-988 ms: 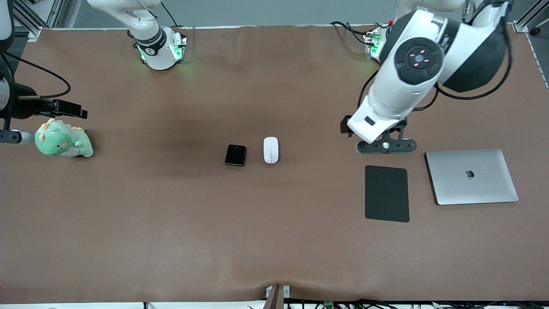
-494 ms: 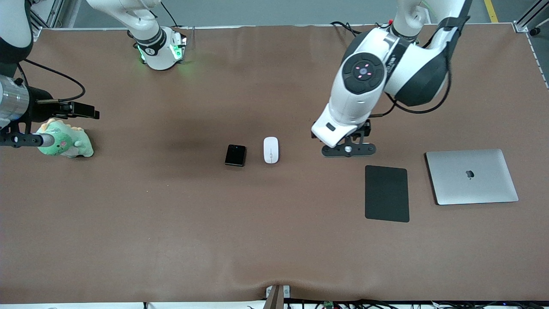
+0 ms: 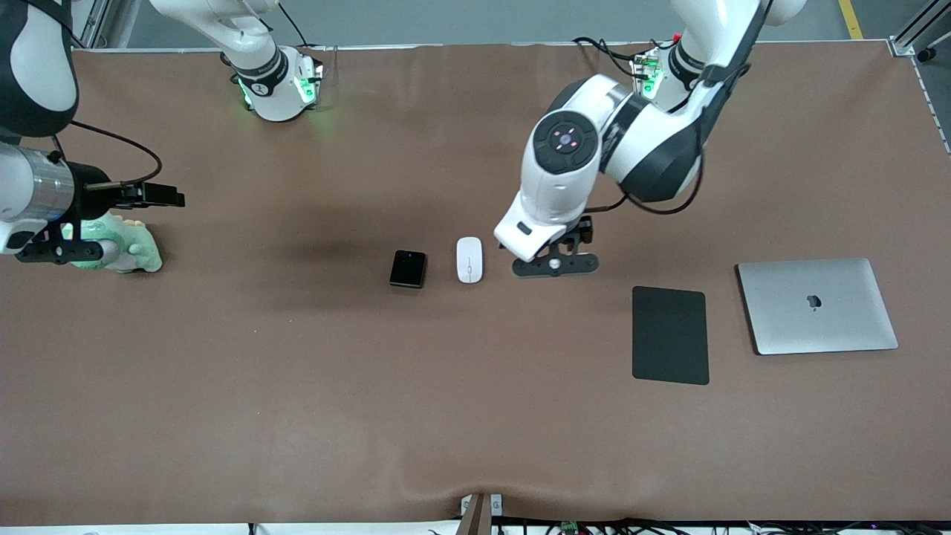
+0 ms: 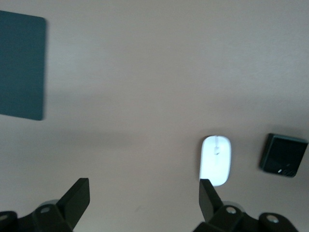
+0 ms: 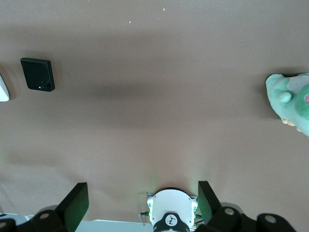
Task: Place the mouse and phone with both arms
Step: 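Lower the left gripper over the mouse while the right gripper nears the phone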
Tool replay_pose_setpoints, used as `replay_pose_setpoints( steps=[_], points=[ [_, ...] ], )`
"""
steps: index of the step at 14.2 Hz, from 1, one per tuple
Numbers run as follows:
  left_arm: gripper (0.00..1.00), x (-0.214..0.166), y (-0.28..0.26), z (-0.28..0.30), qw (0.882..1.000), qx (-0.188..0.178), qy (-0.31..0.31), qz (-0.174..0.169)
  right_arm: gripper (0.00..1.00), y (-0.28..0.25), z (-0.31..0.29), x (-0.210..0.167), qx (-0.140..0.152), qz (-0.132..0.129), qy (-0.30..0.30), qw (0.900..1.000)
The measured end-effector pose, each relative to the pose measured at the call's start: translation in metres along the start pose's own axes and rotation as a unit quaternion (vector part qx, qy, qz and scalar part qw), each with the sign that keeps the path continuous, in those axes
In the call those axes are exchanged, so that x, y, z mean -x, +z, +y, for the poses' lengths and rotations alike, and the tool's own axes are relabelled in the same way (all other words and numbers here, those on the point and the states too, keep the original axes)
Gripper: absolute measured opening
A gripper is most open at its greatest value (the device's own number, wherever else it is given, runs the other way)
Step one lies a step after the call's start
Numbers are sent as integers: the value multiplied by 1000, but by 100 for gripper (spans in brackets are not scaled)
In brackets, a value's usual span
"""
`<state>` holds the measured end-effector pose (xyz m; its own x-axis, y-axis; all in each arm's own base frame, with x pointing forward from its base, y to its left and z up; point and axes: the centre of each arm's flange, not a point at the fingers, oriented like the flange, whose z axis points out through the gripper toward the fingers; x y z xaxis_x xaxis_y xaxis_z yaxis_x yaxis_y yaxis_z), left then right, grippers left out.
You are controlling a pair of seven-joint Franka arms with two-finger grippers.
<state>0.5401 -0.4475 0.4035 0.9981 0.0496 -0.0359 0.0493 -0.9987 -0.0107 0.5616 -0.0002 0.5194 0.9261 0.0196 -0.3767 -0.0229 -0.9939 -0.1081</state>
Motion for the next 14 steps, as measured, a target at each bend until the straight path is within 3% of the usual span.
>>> replay_pose_setpoints(
  steps=[4,9,14],
  points=[
    [100,16,60,45,1000,13,-7,6,100,3,0,-1,0,-2,0,1000],
    [100,20,91,60,1000,20,-6,8,100,38,1,-18,-2,9,3,1000],
    [100,33,128,72,1000,5,6,-8,100,68,-19,-25,1,23,20,1000]
  ],
)
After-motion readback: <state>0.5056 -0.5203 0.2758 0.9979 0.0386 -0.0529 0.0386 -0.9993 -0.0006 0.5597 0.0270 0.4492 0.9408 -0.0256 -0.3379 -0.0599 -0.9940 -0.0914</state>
